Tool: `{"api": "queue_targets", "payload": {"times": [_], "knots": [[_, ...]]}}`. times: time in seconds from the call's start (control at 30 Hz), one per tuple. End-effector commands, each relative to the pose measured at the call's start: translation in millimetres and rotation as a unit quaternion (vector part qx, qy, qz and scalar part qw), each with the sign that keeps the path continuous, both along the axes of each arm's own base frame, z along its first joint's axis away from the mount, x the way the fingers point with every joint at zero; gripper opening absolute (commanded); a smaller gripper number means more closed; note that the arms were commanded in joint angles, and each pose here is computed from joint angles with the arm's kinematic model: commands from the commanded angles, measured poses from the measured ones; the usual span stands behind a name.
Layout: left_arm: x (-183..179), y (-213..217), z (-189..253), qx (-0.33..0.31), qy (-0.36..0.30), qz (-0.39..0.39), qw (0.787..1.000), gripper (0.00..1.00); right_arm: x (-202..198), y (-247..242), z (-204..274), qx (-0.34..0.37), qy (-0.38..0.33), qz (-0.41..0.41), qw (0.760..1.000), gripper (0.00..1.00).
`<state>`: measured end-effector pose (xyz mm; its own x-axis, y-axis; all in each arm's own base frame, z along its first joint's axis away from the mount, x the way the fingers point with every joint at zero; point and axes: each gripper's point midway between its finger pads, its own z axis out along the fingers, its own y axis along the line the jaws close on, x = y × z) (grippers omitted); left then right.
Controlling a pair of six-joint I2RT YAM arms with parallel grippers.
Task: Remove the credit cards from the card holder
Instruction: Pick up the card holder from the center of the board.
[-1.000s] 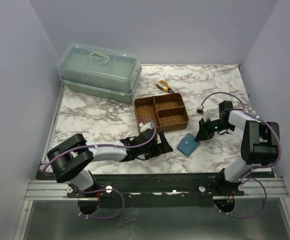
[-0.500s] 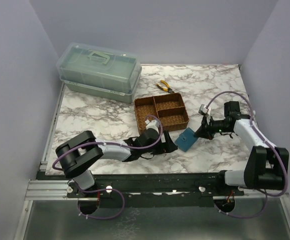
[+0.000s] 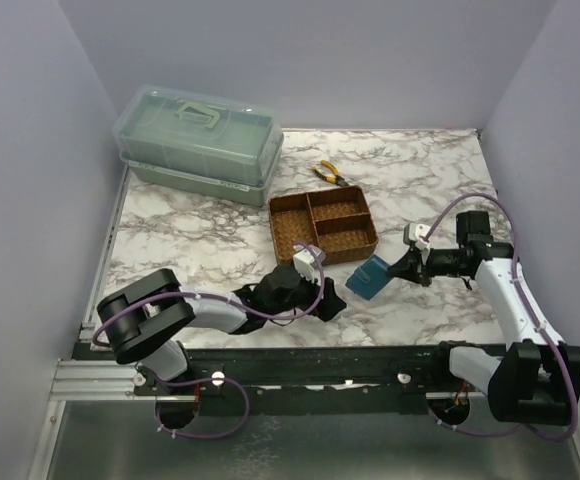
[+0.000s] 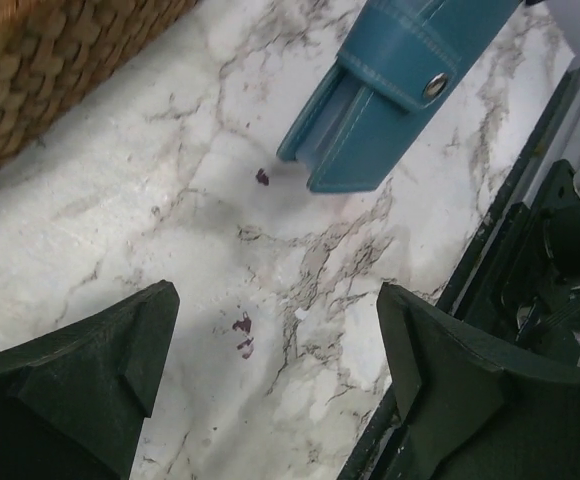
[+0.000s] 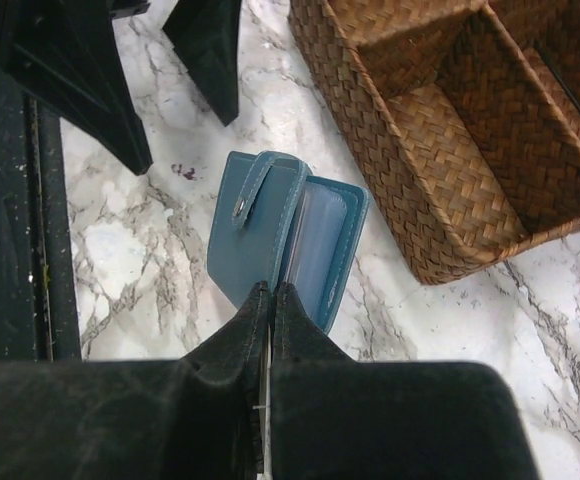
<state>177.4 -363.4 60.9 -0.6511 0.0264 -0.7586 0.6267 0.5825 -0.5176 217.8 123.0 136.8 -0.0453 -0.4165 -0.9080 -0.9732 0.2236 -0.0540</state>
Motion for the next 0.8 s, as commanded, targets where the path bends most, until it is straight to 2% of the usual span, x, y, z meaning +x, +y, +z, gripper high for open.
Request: {"api": "queue_targets", "payload": {"times": [0.0, 0.1, 0.27, 0.53, 0.63, 0.77], "knots": [[-1, -7, 49, -0.060, -0.117, -0.048, 0.990, 0.90, -20, 13, 28, 0.039, -0.044, 0.046, 0.997, 0.00], [-12, -11, 67, -0.107, -0.134, -0.076, 0.982, 0.90, -27, 16, 36, 0.047, -0.051, 0.055, 0.996, 0.00], [-30, -23, 78, -0.157, -0.114, -0.121, 0.974, 0.91, -36, 21, 46, 0.069, -0.045, 0.071, 0.994, 0.00], [-37, -34, 82, -0.183, -0.116, -0.151, 0.964, 0.91, -45, 27, 53, 0.089, -0.024, 0.082, 0.992, 0.00], [-45, -43, 81, -0.196, -0.098, -0.181, 0.959, 0.89, -46, 29, 56, 0.095, -0.019, 0.085, 0.992, 0.00], [-49, -47, 77, -0.212, -0.077, -0.187, 0.956, 0.79, -47, 30, 55, 0.097, -0.011, 0.086, 0.992, 0.00]]}}
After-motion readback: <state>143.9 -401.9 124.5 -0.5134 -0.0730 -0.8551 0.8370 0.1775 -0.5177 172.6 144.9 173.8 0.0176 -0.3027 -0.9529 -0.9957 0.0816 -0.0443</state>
